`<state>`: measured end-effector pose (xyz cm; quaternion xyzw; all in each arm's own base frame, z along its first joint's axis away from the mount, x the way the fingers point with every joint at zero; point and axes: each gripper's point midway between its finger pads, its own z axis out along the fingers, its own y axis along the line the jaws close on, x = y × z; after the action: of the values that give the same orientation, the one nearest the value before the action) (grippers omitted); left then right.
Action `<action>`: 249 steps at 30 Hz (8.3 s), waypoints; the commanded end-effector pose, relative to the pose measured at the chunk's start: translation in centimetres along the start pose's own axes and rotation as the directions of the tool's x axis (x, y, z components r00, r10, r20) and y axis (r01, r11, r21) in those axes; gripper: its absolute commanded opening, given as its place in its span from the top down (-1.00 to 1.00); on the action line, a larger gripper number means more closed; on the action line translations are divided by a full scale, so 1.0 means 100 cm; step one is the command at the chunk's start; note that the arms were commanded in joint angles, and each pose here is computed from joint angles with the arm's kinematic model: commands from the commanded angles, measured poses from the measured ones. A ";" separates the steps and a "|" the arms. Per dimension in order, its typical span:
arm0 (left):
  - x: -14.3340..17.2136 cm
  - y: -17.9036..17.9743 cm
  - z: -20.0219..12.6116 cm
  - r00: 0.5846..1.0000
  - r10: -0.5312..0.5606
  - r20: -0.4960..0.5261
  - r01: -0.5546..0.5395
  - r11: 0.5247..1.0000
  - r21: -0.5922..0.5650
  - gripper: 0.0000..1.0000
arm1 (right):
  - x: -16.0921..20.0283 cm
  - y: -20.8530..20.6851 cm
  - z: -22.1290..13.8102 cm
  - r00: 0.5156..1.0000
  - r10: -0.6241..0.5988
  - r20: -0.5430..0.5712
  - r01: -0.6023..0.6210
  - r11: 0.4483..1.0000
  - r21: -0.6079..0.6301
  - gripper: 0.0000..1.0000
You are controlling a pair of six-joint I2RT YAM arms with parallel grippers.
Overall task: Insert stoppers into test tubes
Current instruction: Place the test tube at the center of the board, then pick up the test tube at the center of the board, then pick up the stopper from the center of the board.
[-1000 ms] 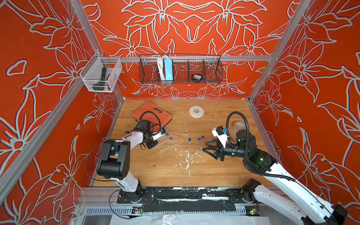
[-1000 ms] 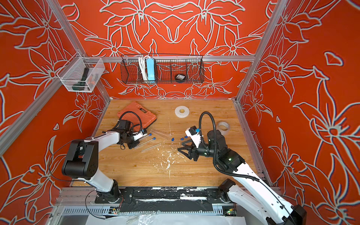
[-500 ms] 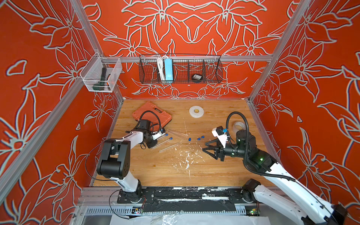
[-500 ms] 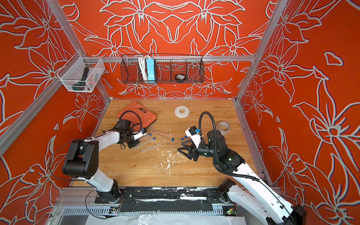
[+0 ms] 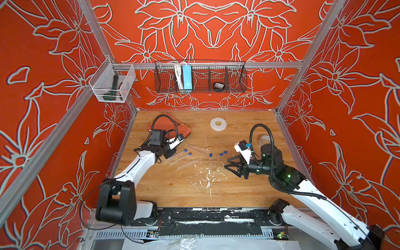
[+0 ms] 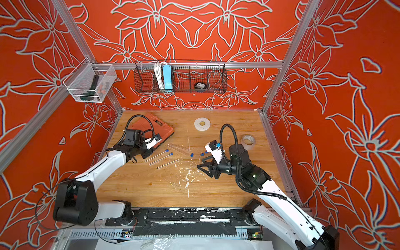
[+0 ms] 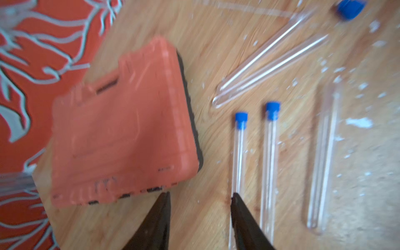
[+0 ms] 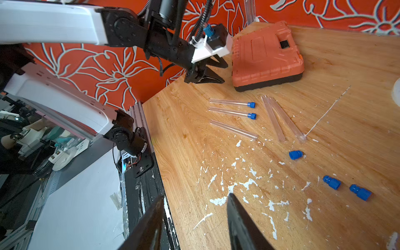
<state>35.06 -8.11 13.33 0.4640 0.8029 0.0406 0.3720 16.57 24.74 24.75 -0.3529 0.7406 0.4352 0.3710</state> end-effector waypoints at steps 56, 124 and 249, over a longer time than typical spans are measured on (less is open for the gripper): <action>0.039 -0.121 0.058 0.918 0.056 -0.392 0.086 0.938 0.335 0.27 | 0.015 -0.026 0.005 0.997 0.016 -0.071 -0.007 0.992 0.125 0.01; -0.090 -0.162 -0.029 0.949 0.175 0.264 -0.230 0.954 0.193 0.97 | 0.017 -0.049 0.107 0.817 0.491 -0.303 -0.484 0.869 0.104 -0.04; -0.105 -0.034 -0.083 0.830 -0.232 0.507 0.355 0.921 -0.160 1.00 | 0.079 -0.198 0.160 0.770 0.605 -0.200 -0.135 0.462 0.876 0.14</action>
<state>30.57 -15.80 23.16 0.2860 0.7440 -0.0231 0.6035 33.47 30.64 5.18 -0.0672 0.9801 0.0287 0.1848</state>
